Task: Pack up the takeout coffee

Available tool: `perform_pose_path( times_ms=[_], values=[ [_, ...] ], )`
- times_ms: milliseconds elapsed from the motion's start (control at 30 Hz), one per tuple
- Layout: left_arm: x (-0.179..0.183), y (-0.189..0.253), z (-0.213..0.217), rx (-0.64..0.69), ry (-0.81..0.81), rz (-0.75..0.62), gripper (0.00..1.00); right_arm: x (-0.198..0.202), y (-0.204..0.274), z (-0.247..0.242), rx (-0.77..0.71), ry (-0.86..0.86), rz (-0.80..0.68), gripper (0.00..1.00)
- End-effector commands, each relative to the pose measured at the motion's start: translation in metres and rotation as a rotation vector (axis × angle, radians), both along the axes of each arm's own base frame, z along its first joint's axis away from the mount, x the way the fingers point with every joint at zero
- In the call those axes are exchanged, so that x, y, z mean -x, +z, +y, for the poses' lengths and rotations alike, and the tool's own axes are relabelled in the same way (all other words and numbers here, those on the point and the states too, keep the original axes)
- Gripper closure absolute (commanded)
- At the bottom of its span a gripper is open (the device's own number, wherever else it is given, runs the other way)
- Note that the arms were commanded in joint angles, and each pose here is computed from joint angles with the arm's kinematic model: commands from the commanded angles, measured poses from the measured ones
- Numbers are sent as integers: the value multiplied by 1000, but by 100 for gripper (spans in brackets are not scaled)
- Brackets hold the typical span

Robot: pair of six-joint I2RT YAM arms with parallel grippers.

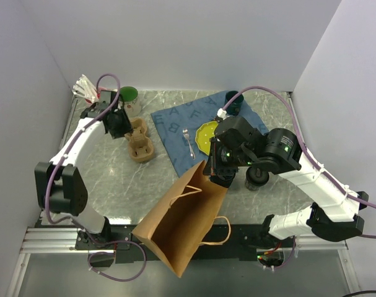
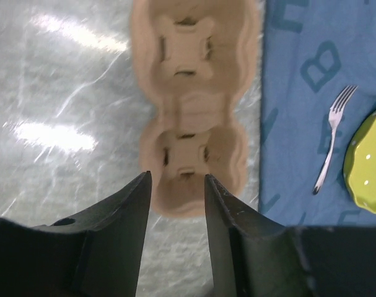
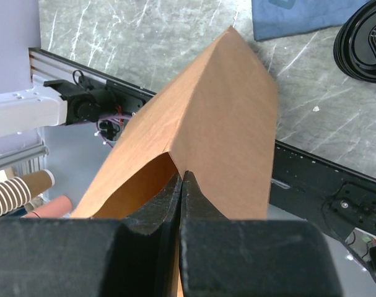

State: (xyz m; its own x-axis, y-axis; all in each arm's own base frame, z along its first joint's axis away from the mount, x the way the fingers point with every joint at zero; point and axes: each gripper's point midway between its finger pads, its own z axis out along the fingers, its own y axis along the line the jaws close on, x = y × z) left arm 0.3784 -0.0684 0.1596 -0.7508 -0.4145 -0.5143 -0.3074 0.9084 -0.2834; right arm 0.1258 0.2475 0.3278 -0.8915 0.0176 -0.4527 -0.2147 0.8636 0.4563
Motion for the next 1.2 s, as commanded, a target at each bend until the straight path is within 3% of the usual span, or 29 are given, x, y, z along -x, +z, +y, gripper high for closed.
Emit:
perform_pose_path(
  times_ms=[0, 333, 633, 1167],
  values=[
    [-25, 18, -9, -31, 15, -51, 54, 20, -20, -44, 167, -38, 90, 100],
    [-38, -6, -10, -45, 156, 19, 48, 22, -21, -50, 155, -72, 92, 100],
    [-43, -28, -29, -57, 155, 72, 45, 22, -20, -51, 154, -73, 86, 100],
    [-41, -51, -24, -130, 206, 115, 45, 20, -18, -53, 164, -55, 65, 100]
  ],
)
